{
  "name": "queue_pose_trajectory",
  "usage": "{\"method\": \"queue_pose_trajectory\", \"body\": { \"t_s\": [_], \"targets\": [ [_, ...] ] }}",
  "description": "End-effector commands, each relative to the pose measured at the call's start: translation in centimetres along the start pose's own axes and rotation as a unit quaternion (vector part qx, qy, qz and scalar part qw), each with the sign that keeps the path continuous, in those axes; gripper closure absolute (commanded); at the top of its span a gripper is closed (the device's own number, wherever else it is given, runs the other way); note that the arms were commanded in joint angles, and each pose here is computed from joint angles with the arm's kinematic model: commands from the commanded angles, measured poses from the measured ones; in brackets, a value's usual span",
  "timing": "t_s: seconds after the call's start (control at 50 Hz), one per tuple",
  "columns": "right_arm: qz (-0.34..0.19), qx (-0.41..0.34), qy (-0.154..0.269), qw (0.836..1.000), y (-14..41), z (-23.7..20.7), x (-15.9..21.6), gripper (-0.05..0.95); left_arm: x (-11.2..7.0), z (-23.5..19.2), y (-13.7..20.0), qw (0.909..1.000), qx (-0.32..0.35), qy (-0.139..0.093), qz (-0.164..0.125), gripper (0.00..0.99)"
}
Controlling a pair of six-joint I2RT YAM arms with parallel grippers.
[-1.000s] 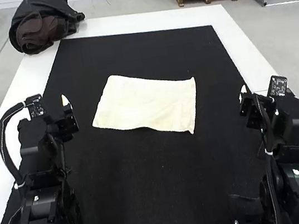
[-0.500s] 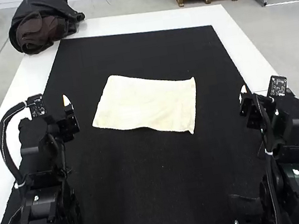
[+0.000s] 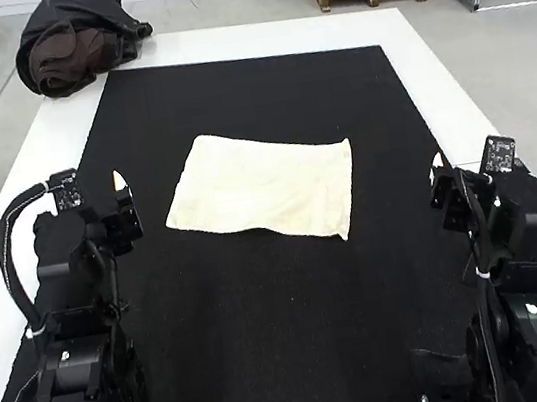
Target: Fold the towel.
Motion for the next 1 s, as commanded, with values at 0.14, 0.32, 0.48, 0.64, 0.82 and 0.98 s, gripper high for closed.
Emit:
{"method": "queue_pose_trajectory", "body": {
  "t_s": [0.14, 0.32, 0.48, 0.64, 0.82, 0.98],
  "targets": [
    [-0.011, -0.004, 0.002, 1.000, 0.00, 0.03, -0.42, -0.01, 0.16, -0.03, 0.01, 1.0000, -0.003, 0.004, 0.004, 0.031],
    [-0.011, -0.003, 0.001, 1.000, -0.01, 0.00, -0.41, -0.01, 0.07, -0.09, 0.02, 1.0000, -0.002, 0.004, 0.002, 0.030],
    [-0.011, -0.003, 0.001, 1.000, 0.00, 0.00, -0.41, -0.01, 0.12, 0.00, 0.02, 1.0000, -0.003, 0.004, 0.004, 0.031],
    [-0.011, -0.003, 0.001, 1.000, -0.01, 0.00, -0.41, -0.01, 0.17, -0.07, 0.01, 1.0000, -0.002, 0.004, 0.004, 0.031],
    [-0.011, -0.003, 0.001, 1.000, -0.01, 0.00, -0.41, -0.01, 0.09, -0.04, 0.01, 1.0000, -0.002, 0.004, 0.003, 0.031],
    [-0.011, -0.003, 0.001, 1.000, -0.01, 0.00, -0.41, -0.01, 0.04, -0.13, 0.01, 1.0000, -0.001, 0.004, 0.002, 0.031]
  ]
}}
Point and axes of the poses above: each hand's point on the last joint's axis, 136 mm out from that joint toward the fingers, its own y axis back along the fingers, its own x axis along the line the jaws close on, z = x × y, the point moved 2 cm from there along y, back along the fingers, and after that the axes turned 15 degrees about y, right-handed, at the moved point
